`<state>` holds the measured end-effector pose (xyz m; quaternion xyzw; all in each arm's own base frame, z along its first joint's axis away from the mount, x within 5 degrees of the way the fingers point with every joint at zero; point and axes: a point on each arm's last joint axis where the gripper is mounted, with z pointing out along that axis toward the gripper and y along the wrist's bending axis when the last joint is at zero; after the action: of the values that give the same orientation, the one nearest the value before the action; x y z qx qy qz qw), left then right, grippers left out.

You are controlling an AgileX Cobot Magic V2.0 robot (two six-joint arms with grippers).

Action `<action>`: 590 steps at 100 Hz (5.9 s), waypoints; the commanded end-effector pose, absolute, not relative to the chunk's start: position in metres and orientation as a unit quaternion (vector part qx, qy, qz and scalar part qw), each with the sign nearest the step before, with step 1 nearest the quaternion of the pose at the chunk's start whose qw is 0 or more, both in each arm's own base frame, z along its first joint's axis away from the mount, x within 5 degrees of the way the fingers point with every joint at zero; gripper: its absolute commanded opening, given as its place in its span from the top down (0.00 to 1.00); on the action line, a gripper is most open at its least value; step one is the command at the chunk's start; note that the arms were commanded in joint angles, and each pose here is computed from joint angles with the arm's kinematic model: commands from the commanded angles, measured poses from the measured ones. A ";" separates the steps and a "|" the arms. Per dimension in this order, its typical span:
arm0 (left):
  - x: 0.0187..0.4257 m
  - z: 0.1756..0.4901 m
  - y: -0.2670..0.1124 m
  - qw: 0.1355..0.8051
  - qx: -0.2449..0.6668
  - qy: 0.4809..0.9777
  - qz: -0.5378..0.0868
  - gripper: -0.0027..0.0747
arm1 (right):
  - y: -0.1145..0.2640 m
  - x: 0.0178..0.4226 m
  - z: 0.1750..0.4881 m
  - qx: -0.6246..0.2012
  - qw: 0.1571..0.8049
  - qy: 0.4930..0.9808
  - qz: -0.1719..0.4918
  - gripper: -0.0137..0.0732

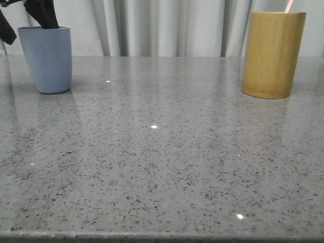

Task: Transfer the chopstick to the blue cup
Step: 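Grasp the light blue cup rim with the left gripper, then carry the blue cup toward the table center and set it down, then release the blue cup and raise the left gripper away, then move the open right gripper over the pink chopstick in the bamboo holder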

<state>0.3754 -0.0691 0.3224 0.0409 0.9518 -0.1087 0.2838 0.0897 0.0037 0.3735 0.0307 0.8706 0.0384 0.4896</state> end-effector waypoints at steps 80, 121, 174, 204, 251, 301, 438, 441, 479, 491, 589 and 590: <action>0.357 0.393 -0.101 0.321 0.110 0.931 -0.136 0.99 | 0.003 0.093 0.389 0.030 0.533 0.845 0.038 0.11; 0.343 0.398 -0.176 0.318 0.206 0.910 -0.167 0.99 | 0.003 0.094 0.390 0.030 0.539 0.841 0.039 0.11; 0.353 0.368 -0.204 0.287 0.234 0.916 -0.156 0.99 | 0.003 0.094 0.390 0.030 0.539 0.841 0.039 0.11; 0.355 0.357 -0.206 0.265 0.240 0.923 -0.142 0.99 | 0.003 0.094 0.391 0.030 0.540 0.841 0.039 0.11; 0.353 0.353 -0.216 0.264 0.259 0.918 -0.142 0.99 | 0.003 0.095 0.386 0.030 0.536 0.843 0.038 0.11; 0.353 0.358 -0.216 0.269 0.271 0.913 -0.141 0.38 | 0.003 0.097 0.385 0.030 0.539 0.841 0.039 0.11; 0.290 0.470 -0.041 0.397 0.097 0.909 -0.085 0.37 | 0.003 0.097 0.385 0.029 0.540 0.840 0.036 0.11; 0.282 0.466 -0.039 0.401 0.093 0.907 -0.083 0.37 | 0.003 0.097 0.385 0.029 0.540 0.840 0.036 0.11; 0.176 0.382 -0.026 0.421 0.066 0.901 -0.078 0.37 | 0.003 0.097 0.386 0.029 0.542 0.839 0.036 0.11; 0.144 0.362 -0.023 0.428 0.062 0.898 -0.079 0.37 | 0.003 0.097 0.385 0.029 0.542 0.839 0.036 0.11; 0.094 0.348 -0.020 0.471 0.064 0.876 -0.079 0.37 | 0.006 0.189 0.401 0.058 0.680 0.726 0.080 0.11; 0.094 0.348 -0.020 0.471 0.064 0.876 -0.079 0.37 | 0.006 0.191 0.400 0.058 0.681 0.726 0.079 0.11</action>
<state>0.0906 -0.0191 0.3347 0.0729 0.8967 -0.0719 0.4305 0.1739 0.0071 0.3877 0.0530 0.7709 0.0785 0.6298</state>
